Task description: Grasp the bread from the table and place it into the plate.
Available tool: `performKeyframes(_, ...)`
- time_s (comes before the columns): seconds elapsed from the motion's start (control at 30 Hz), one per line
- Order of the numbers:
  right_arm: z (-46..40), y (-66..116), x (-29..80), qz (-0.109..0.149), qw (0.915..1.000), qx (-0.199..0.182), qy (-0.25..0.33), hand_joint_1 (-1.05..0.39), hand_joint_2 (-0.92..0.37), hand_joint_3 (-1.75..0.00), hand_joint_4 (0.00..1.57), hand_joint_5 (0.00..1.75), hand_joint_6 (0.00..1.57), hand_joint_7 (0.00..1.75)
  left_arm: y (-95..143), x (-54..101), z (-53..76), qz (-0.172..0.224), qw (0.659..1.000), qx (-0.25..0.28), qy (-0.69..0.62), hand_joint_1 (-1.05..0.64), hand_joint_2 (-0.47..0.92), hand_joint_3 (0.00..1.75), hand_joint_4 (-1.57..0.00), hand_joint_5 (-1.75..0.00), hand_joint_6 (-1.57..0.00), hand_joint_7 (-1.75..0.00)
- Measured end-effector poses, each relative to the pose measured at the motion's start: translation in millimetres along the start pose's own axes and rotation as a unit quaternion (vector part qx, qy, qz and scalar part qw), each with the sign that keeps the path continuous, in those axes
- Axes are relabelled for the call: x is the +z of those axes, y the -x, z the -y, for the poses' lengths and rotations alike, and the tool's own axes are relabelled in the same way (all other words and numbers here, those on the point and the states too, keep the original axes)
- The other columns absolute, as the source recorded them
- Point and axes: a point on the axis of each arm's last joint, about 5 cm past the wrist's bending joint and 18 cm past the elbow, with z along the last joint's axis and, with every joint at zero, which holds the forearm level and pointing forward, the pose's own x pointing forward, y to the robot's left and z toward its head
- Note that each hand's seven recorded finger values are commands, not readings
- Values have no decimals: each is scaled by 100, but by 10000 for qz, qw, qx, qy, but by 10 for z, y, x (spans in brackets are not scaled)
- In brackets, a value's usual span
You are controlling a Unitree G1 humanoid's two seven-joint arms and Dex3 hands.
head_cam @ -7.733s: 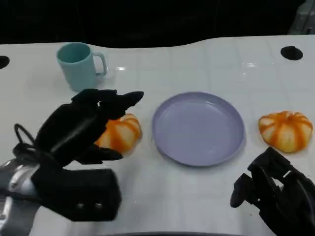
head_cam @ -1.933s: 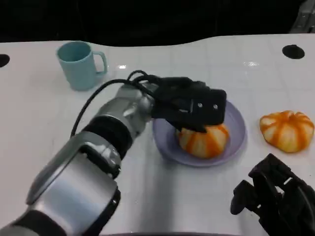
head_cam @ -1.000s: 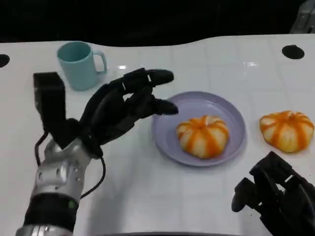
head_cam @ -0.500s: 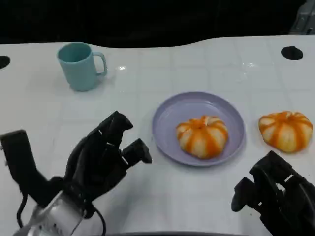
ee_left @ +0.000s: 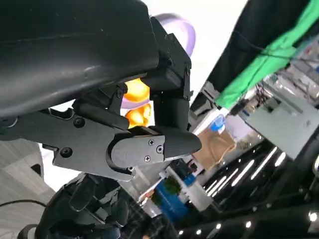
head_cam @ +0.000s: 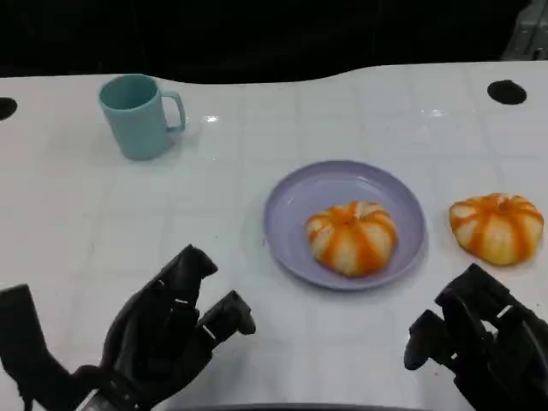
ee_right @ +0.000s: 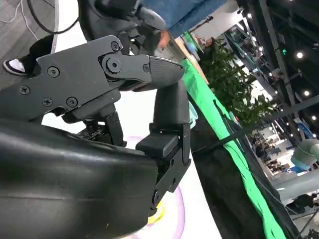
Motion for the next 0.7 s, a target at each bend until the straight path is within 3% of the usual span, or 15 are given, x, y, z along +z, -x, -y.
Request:
performKeyframes(0.37, 45, 39, 34, -4, 9999, 1, 103, -54, -82, -42, 62, 175, 51, 154, 89, -64, 23, 120, 9998, 123, -129, -61, 92, 44, -71, -175, -46, -175)
performKeyframes(0.7, 70, 50, 46, -42, 9999, -4, 146, -54, -83, -38, 65, 175, 54, 154, 66, -88, 36, 232, 9993, 125, -275, -60, 92, 45, -74, -175, -54, -175)
